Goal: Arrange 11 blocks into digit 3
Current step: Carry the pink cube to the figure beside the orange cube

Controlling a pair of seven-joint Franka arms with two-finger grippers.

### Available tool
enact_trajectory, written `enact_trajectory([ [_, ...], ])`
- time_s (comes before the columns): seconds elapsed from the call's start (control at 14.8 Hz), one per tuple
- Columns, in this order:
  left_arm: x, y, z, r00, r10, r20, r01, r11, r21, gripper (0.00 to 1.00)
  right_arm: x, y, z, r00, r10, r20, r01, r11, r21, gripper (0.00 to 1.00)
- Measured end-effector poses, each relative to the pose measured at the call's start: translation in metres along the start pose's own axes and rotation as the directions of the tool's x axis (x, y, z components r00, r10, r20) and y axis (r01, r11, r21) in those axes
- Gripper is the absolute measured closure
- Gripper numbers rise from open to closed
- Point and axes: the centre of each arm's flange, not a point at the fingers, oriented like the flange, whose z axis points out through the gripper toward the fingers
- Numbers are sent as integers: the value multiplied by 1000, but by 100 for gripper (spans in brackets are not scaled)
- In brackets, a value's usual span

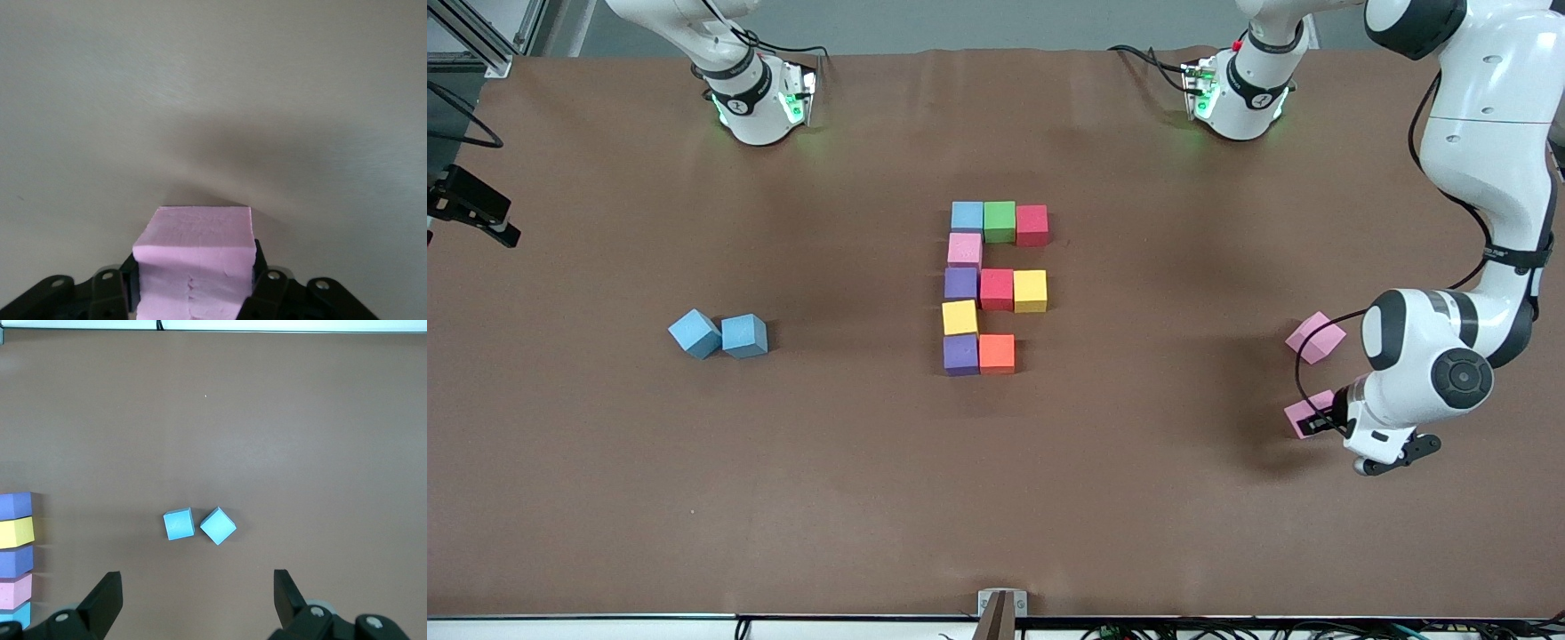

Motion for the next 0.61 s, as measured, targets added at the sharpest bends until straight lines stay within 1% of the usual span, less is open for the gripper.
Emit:
enact_trajectory([
  [0.2,-22,57,-7,994,-112,-9,112,994,-15,43,0,0,0,1000,0,0,0,1000,0,0],
  [0.41,-53,119,-15,978,-208,-17,207,978,-27,43,0,0,0,1000,0,0,0,1000,0,0],
  [0.47,-64,135,-17,968,-252,-14,252,967,-33,43,0,0,0,1000,0,0,0,1000,0,0],
  [0.61,-84,164,-20,929,-371,5,371,928,-47,43,0,0,0,1000,0,0,0,1000,0,0],
])
